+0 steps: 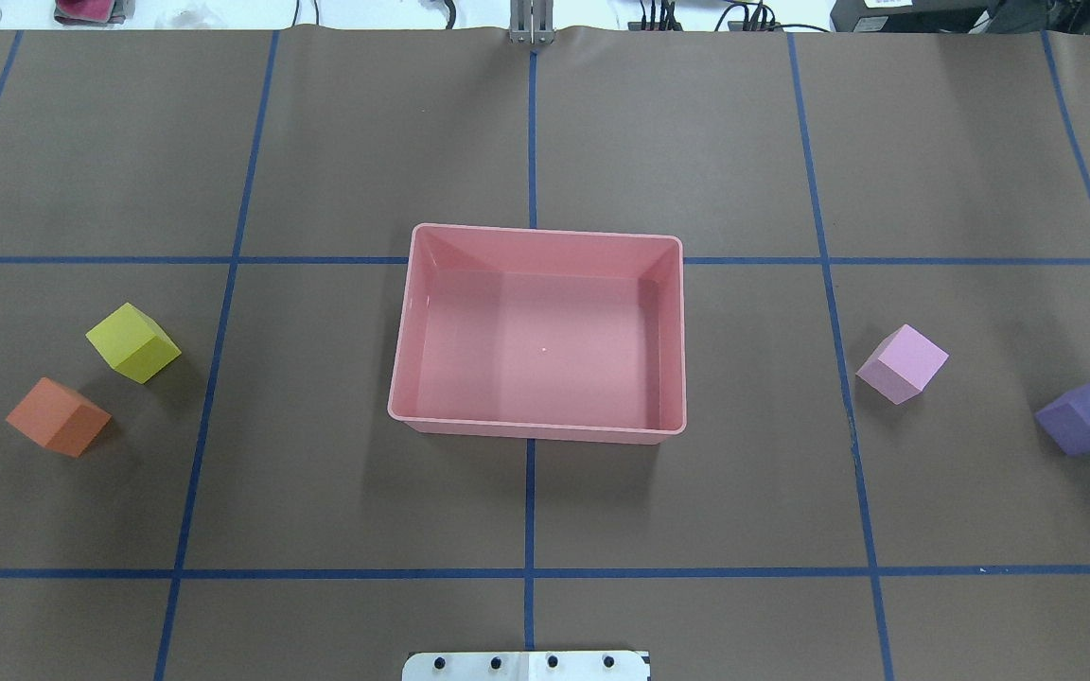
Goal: Place blocks into pink bin with both arms
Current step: 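Move the right gripper toward the purple cube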
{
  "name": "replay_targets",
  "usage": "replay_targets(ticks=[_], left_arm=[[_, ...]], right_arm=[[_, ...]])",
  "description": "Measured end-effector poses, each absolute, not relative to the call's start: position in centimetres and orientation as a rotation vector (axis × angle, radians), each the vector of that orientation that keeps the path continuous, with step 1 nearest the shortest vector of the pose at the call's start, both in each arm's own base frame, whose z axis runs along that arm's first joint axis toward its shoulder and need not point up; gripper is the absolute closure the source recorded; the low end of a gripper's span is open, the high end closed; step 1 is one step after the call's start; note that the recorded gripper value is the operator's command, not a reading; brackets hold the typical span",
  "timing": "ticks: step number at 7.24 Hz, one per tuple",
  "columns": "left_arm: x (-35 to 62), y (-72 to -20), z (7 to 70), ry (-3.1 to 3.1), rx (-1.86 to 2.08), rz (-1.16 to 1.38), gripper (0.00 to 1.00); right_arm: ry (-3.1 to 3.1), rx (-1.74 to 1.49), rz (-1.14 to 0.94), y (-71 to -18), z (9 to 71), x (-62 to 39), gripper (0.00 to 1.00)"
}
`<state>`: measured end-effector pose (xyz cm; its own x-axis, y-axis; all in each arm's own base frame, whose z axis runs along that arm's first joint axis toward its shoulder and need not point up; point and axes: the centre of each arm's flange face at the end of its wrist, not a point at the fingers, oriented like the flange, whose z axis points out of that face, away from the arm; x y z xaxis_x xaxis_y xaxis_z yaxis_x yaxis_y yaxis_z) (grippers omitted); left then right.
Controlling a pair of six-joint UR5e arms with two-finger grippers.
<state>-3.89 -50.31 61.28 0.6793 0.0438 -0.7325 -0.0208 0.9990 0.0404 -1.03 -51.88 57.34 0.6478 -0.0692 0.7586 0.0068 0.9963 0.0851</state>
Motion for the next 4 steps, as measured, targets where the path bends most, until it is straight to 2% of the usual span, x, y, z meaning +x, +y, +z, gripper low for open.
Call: replay_targets(ticks=[4], left_arm=[[-4.7, -49.1, 63.1, 0.826, 0.116, 0.032, 0.00]], right_arm=[[-0.838, 0.064, -0.040, -51.5, 58.8, -0.9, 0.00]])
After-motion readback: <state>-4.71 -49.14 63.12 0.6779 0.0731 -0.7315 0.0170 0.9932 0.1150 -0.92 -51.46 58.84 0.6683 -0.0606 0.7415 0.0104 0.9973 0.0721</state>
